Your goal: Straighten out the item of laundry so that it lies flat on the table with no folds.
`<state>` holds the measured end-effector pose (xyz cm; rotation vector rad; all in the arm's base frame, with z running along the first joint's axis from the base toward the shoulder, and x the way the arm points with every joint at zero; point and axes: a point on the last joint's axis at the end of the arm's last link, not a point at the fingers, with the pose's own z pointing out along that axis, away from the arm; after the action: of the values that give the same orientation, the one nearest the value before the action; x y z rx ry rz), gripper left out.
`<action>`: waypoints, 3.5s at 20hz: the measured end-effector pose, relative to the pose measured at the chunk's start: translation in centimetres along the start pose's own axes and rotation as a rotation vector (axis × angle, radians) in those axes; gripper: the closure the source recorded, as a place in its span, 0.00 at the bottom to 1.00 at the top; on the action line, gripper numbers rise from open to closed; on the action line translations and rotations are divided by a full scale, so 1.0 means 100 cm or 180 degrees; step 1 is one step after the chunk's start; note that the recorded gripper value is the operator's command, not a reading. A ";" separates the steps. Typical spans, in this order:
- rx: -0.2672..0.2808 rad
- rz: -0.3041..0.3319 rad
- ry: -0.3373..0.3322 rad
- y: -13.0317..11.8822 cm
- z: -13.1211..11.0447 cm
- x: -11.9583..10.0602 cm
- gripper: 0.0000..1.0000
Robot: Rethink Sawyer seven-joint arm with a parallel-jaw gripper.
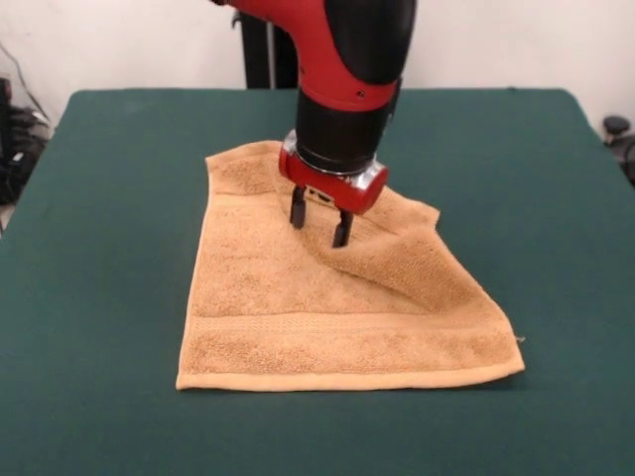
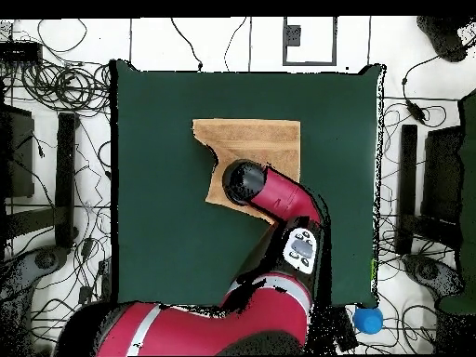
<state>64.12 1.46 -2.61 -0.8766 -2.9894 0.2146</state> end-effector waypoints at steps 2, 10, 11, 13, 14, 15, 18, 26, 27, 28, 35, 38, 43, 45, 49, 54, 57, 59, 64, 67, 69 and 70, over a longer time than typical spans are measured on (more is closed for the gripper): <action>-0.0009 0.0002 -0.0018 0.000 0.002 0.002 0.00; -0.0026 0.0009 -0.0012 0.001 0.002 0.002 0.00; -0.0025 0.0008 -0.0012 0.001 0.002 0.002 0.00; -0.0025 0.0007 -0.0013 0.001 0.002 0.002 0.00; -0.0026 0.0006 -0.0017 0.002 0.002 0.003 0.00; -0.0029 0.0008 -0.0028 0.003 0.002 0.003 0.00; -0.0037 0.0033 -0.0050 0.003 0.002 0.006 0.00; -0.0057 0.0106 -0.0096 0.003 -0.002 0.014 0.00; -0.0058 0.0109 -0.0093 0.004 -0.002 0.015 0.00; -0.0058 0.0111 -0.0090 0.004 -0.002 0.015 0.00; -0.0093 0.0151 -0.0058 0.004 0.000 0.015 0.00; -0.0165 0.0227 -0.0010 0.003 0.006 0.012 0.00; -0.0274 0.0346 0.0056 -0.002 0.008 0.007 0.00; -0.0310 0.0377 0.0082 -0.003 0.008 0.006 0.00; -0.0344 0.0410 0.0106 -0.004 0.008 0.007 0.00; -0.0372 0.0441 0.0124 -0.006 0.009 0.006 0.00; -0.0385 0.0454 0.0134 -0.006 0.009 0.006 0.00; -0.0391 0.0466 0.0140 -0.006 0.009 0.006 0.00; -0.0408 0.0520 0.0147 -0.006 0.008 0.006 0.00; -0.0418 0.0556 0.0141 -0.003 0.007 0.008 0.00; -0.0420 0.0567 0.0138 -0.003 0.006 0.009 0.00; -0.0424 0.0584 0.0132 -0.001 0.006 0.010 0.00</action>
<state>63.16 1.85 -3.19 -1.1545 -2.9127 -0.0008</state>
